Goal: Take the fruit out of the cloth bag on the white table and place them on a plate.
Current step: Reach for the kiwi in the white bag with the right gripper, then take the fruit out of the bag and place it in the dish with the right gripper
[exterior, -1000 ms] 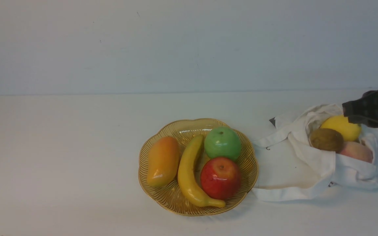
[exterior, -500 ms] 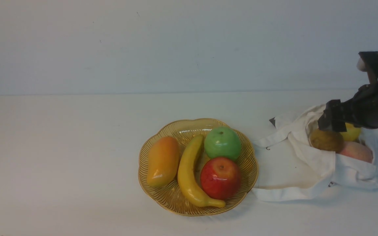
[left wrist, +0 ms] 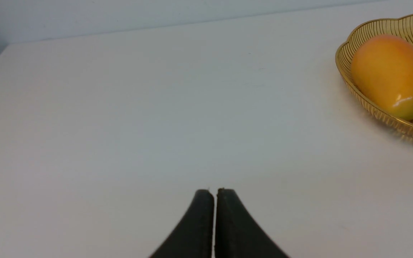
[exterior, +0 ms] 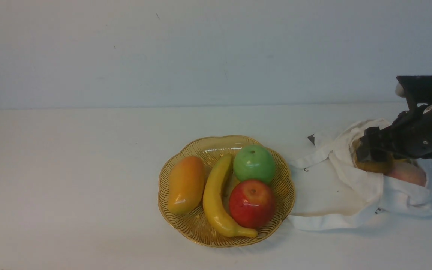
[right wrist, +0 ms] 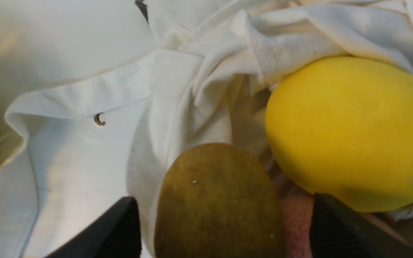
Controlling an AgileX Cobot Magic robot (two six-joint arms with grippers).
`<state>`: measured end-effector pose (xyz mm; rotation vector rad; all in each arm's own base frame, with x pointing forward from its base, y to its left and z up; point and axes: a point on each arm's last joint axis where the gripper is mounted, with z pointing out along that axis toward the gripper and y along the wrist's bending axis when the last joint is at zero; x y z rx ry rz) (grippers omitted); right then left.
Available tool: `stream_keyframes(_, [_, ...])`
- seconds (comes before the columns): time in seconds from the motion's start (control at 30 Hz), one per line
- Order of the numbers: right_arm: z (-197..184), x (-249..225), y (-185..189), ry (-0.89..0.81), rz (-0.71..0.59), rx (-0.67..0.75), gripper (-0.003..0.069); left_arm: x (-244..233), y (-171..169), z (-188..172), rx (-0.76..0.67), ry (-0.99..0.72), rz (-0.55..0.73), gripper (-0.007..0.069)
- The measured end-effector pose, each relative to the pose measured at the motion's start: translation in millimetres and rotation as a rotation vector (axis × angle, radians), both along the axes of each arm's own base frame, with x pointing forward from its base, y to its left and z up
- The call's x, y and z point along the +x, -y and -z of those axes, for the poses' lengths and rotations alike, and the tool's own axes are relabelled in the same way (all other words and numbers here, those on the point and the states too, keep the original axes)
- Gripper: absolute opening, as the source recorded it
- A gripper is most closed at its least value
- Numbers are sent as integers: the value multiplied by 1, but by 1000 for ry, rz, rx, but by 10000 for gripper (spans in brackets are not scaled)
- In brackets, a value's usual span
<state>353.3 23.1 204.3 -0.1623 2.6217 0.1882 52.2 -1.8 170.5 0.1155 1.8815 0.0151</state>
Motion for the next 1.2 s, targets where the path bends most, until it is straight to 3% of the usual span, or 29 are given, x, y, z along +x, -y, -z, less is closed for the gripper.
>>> stream_keyframes(0.1, [3, 1, 0, -9, 0, 0, 402, 0, 0, 0, 0, 0, 0, -8])
stream_keyframes(0.3, [-5, 1, 0, 1, -5, 3, 405, 0, 0, 0, 0, 0, 0, -8])
stream_keyframes(0.67, [-90, -22, -15, 185, -31, 96, 405, 0, 0, 0, 0, 0, 0, -8])
stream_keyframes(0.77, [-105, -35, -39, 205, -114, 153, 405, 0, 0, 0, 0, 0, 0, -8])
stream_keyframes(1.0, [-103, -57, -129, 239, -494, 234, 405, 0, 0, 0, 0, 0, 0, -8])
stream_keyframes(1.13, [-84, -60, -172, 276, -612, 213, 405, 0, 0, 0, 0, 0, 0, -8])
stream_keyframes(1.2, [-72, -55, -186, 307, -612, 194, 405, 0, 0, 0, 0, 0, 0, -8])
